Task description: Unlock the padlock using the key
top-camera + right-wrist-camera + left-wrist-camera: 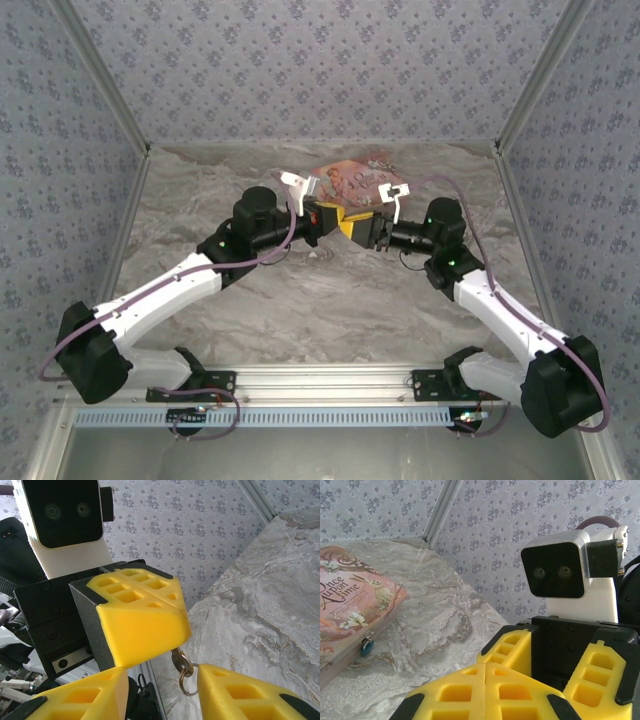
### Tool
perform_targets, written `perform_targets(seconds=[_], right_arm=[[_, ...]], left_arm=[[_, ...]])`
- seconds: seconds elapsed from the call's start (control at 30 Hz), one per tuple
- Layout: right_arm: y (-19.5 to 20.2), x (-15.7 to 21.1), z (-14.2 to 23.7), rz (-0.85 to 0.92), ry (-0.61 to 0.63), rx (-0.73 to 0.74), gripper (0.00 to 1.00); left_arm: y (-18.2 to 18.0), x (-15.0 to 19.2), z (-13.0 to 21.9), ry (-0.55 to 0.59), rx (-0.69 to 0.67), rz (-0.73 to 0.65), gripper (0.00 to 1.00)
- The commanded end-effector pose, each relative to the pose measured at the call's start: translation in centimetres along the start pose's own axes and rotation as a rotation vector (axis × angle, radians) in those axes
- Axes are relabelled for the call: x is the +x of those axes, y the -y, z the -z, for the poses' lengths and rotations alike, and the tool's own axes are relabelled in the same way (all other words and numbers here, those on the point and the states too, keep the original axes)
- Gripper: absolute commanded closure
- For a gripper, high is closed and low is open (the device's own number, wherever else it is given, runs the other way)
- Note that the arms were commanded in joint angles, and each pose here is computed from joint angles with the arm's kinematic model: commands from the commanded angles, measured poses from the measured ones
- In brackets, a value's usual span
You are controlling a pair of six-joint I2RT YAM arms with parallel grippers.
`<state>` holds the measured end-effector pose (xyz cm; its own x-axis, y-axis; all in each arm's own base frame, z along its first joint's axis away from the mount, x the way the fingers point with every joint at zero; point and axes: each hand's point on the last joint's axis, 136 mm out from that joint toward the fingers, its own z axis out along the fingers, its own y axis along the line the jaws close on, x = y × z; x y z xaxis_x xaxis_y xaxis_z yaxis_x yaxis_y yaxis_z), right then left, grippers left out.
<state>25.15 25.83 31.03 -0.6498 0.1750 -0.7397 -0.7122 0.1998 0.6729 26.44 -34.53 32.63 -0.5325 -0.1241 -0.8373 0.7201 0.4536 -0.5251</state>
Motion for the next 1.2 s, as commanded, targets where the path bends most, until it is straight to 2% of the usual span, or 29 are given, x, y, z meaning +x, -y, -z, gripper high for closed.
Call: perform_targets(seconds=[0.0, 0.27, 0.6, 0.9, 1.07, 1.17], right_arm=[[-1.1, -1.1, -0.2, 0.053, 0.011, -0.026, 0.6], [-0.8, -0.9, -0.4, 0.044, 0.006, -0.021, 0.69], [-0.5, -1.0, -0.8, 0.034, 0.002, -0.016, 0.73], [-0.2, -1.1, -0.8, 0.024, 0.011, 0.002, 0.84], [-0.5, -1.2, -0.6, 0.042, 0.02, 0.002, 0.95], [0.0, -1.2, -0.3, 0.038, 0.019, 0.031, 1.0]], left_arm=[[1.7, -2.0, 0.9, 0.047, 0.044, -0.029, 1.0], [1.6, -2.0, 0.7, 0.059, 0.048, -0.014, 1.0], [1.6, -2.1, 0.7, 0.062, 0.05, -0.008, 1.0], [1.5, -2.1, 0.7, 0.064, 0.049, -0.007, 1.0], [1.6, -1.9, 0.6, 0.059, 0.051, -0.012, 1.0], [1.2, -2.0, 0.7, 0.06, 0.04, -0.01, 0.91]])
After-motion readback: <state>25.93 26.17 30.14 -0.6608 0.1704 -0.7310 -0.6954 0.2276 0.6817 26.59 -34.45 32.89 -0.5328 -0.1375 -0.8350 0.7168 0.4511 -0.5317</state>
